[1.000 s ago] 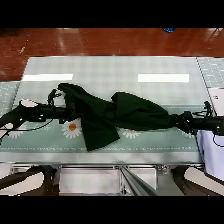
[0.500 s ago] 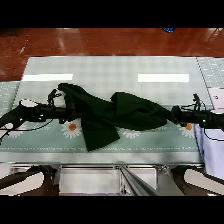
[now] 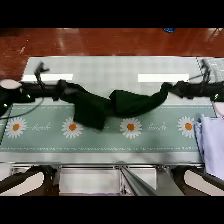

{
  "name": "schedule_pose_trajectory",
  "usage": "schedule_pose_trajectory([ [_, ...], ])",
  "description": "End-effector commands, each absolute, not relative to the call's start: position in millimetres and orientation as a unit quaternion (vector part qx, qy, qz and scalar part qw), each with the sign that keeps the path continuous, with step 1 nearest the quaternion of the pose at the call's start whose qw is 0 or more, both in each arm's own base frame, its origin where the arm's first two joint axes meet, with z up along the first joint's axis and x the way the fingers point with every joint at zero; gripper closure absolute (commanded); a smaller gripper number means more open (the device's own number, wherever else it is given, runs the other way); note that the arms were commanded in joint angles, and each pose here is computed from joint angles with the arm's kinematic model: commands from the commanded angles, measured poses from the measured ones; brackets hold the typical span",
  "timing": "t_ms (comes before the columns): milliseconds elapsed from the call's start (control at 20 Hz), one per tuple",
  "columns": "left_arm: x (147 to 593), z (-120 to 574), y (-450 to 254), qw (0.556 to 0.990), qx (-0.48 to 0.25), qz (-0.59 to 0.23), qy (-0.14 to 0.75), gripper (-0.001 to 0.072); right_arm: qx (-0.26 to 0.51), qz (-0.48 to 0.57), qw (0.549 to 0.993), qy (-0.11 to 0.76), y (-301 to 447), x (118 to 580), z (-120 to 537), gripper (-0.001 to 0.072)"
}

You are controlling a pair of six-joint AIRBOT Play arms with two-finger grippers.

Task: Fold the shirts.

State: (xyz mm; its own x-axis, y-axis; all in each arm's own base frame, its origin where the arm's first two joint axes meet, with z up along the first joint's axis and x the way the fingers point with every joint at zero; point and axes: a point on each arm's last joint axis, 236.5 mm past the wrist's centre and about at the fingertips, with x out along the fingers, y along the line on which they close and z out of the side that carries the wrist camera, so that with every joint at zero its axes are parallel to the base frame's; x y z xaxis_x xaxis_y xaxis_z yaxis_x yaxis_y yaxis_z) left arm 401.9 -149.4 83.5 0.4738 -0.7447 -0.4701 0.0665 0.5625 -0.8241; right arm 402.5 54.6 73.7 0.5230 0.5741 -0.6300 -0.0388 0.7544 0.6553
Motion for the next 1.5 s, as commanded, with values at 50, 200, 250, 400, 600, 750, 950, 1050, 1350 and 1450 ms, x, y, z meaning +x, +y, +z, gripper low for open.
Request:
schedule_pose_trajectory([
  [50,421.0,304.6,-142.0,0.859,-0.323,-0.342,0.2,0.0688,0.203,0.218,0.915,0.274,56.7,402.5,276.5,0.0689],
  [200,381.6,419.7,-127.6,0.9,-0.248,-0.35,0.081,0.0688,0.116,0.18,0.964,0.155,50.3,352.0,388.9,0.0689],
  [250,363.7,449.8,-118.9,0.915,-0.219,-0.336,0.047,0.0688,0.09,0.158,0.976,0.121,46.2,329.2,416.6,0.0689],
  [400,306.7,505.7,-93.8,0.954,-0.136,-0.268,-0.022,0.0688,0.041,0.084,0.994,0.049,32.0,262.2,465.2,0.0689],
  [600,235.5,523.3,-75.3,0.982,-0.037,-0.175,-0.063,0.0688,0.017,0.024,0.999,0.017,25.0,188.9,477.6,0.0689],
  [750,203.8,502.3,-62.2,0.993,0.018,-0.114,-0.027,0.0688,0.025,0.009,0.998,0.065,25.0,163.4,451.3,0.0689],
  [950,211.4,456.2,-52.5,0.993,-0.015,-0.098,0.056,0.0688,0.056,0.03,0.986,0.152,31.8,176.0,402.0,0.0689],
  [1050,236.5,415.9,-47.0,0.987,-0.047,-0.103,0.111,0.0688,0.081,0.05,0.974,0.206,36.2,196.3,362.2,0.0689],
  [1350,339.2,243.6,-24.0,0.941,-0.16,-0.099,0.281,0.0688,0.154,0.069,0.926,0.337,22.0,295.6,216.8,0.0689],
  [1450,378.2,200.0,-20.6,0.931,-0.183,-0.089,0.303,0.0688,0.183,0.079,0.91,0.362,18.2,337.4,178.2,0.0689],
])
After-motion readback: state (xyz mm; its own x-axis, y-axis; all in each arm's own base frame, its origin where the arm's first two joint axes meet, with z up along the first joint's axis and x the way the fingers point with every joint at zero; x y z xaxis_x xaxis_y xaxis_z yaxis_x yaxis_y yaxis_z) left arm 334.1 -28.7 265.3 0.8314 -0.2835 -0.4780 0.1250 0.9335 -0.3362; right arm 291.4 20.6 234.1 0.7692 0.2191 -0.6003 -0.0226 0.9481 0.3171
